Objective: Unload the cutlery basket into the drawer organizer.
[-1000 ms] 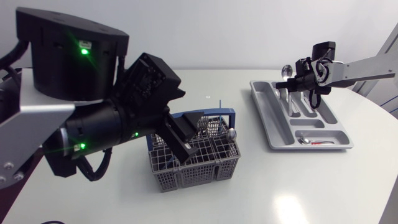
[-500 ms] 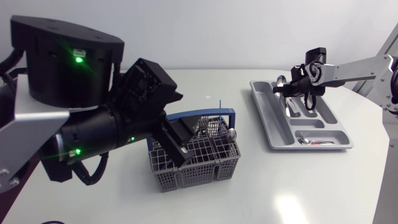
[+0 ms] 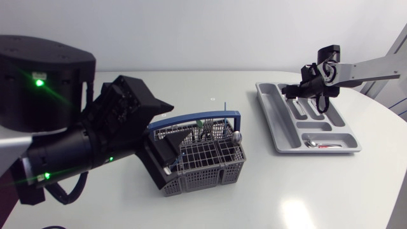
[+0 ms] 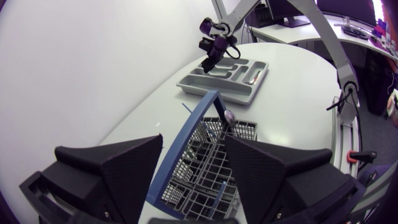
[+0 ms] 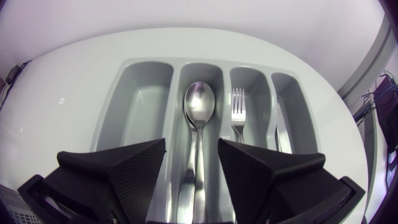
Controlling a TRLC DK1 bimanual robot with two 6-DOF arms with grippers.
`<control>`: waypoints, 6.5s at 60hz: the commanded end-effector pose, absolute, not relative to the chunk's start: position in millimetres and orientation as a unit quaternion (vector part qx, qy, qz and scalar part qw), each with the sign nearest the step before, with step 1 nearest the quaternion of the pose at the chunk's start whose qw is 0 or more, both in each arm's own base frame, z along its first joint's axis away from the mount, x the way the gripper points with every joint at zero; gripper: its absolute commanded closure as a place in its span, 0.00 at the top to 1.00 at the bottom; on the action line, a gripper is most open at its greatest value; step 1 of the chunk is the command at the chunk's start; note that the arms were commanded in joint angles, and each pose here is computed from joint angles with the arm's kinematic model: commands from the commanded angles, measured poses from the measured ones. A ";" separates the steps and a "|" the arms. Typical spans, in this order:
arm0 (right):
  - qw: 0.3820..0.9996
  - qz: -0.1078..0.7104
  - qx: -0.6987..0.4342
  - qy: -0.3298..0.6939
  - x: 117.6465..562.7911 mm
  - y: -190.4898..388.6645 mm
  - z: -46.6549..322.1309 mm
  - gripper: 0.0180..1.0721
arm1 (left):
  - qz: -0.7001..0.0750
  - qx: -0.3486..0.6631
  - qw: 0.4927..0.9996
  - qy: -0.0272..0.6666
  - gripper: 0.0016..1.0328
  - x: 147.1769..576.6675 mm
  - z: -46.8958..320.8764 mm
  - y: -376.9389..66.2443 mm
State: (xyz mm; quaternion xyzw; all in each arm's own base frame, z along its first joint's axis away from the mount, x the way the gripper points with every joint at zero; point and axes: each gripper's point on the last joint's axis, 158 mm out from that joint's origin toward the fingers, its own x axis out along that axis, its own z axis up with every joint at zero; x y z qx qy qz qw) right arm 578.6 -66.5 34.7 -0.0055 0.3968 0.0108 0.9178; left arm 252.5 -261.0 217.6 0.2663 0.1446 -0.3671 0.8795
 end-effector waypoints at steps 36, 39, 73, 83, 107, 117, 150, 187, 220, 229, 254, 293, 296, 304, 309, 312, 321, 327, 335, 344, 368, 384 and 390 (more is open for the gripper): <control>0.931 0.146 -0.060 0.329 441.4 36.6 117.5 0.71 | -0.432 0.316 0.834 0.133 0.67 235.0 155.4 -237.3; 0.931 0.154 -0.065 0.326 432.7 44.1 120.6 0.71 | -0.435 0.318 0.831 0.135 0.67 235.4 151.4 -238.5; 0.928 0.198 -0.087 0.303 371.1 81.3 142.0 0.71 | -0.448 0.342 0.814 0.141 0.38 245.0 114.4 -252.2; 0.927 0.201 -0.089 0.305 366.1 83.2 141.2 0.71 | -0.446 0.341 0.816 0.141 0.21 247.2 113.4 -252.8; 0.925 0.204 -0.089 0.307 361.3 84.9 138.4 0.71 | -0.456 0.342 0.809 0.143 0.04 242.2 109.6 -255.7; 0.926 0.203 -0.091 0.303 360.4 84.6 140.2 0.71 | -0.459 0.341 0.808 0.142 0.03 241.6 110.4 -256.7; 0.926 0.215 -0.097 0.295 347.2 92.2 150.9 0.71 | -0.457 0.291 0.836 0.092 0.03 238.5 182.4 -261.4; 0.927 0.278 -0.112 0.227 285.6 128.1 203.4 0.71 | -0.461 0.083 0.880 0.073 0.03 238.6 307.2 -262.6; 0.877 0.423 -0.048 0.223 242.8 205.7 217.7 0.67 | -0.508 -0.005 0.845 0.168 0.03 282.0 302.9 -319.7; 0.862 0.450 -0.025 0.234 242.2 218.5 216.6 0.64 | -0.518 -0.024 0.833 0.192 0.03 290.4 297.6 -332.8; 0.852 0.465 -0.014 0.241 264.2 237.6 216.1 0.59 | -0.528 -0.037 0.823 0.207 0.03 295.3 297.1 -346.5; 0.839 0.480 -0.014 0.256 269.2 256.9 206.2 0.14 | -0.528 -0.039 0.822 0.211 0.03 299.8 294.5 -347.0; 0.839 0.480 -0.014 0.255 269.1 257.2 206.2 0.12 | -0.527 -0.039 0.823 0.210 0.03 300.4 295.2 -346.6; 0.840 0.479 -0.015 0.255 268.2 256.1 205.0 0.09 | -0.525 -0.040 0.824 0.211 0.03 302.2 294.5 -344.8; 0.840 0.480 -0.016 0.254 266.9 256.0 205.7 0.07 | -0.524 -0.041 0.824 0.211 0.04 302.8 295.2 -344.4; 0.839 0.482 -0.016 0.253 265.4 256.4 205.9 0.07 | -0.524 -0.041 0.824 0.210 0.04 302.8 295.9 -344.5; 0.838 0.483 -0.016 0.253 262.3 255.3 206.7 0.06 | -0.525 -0.041 0.824 0.209 0.11 303.4 297.8 -345.4; 0.837 0.483 -0.017 0.256 258.8 254.0 206.0 0.06 | -0.524 -0.042 0.825 0.205 0.38 304.3 302.5 -345.3; 0.839 0.478 -0.021 0.261 254.4 246.4 204.7 0.06 | -0.518 -0.044 0.831 0.199 0.59 309.9 312.0 -340.0; 0.849 0.453 -0.026 0.270 260.0 225.0 201.2 0.06 | -0.507 -0.048 0.841 0.184 0.70 317.3 329.5 -328.0; 0.893 0.307 -0.012 0.330 339.0 112.5 157.7 0.06 | -0.479 -0.010 0.859 0.180 0.72 318.9 315.6 -301.1; 0.896 0.225 0.021 0.382 406.2 48.5 109.4 0.06 | -0.467 0.046 0.861 0.196 0.72 305.7 282.4 -290.4; 0.893 0.207 0.024 0.400 424.1 36.5 93.1 0.06 | -0.463 0.069 0.861 0.199 0.72 299.9 270.8 -286.9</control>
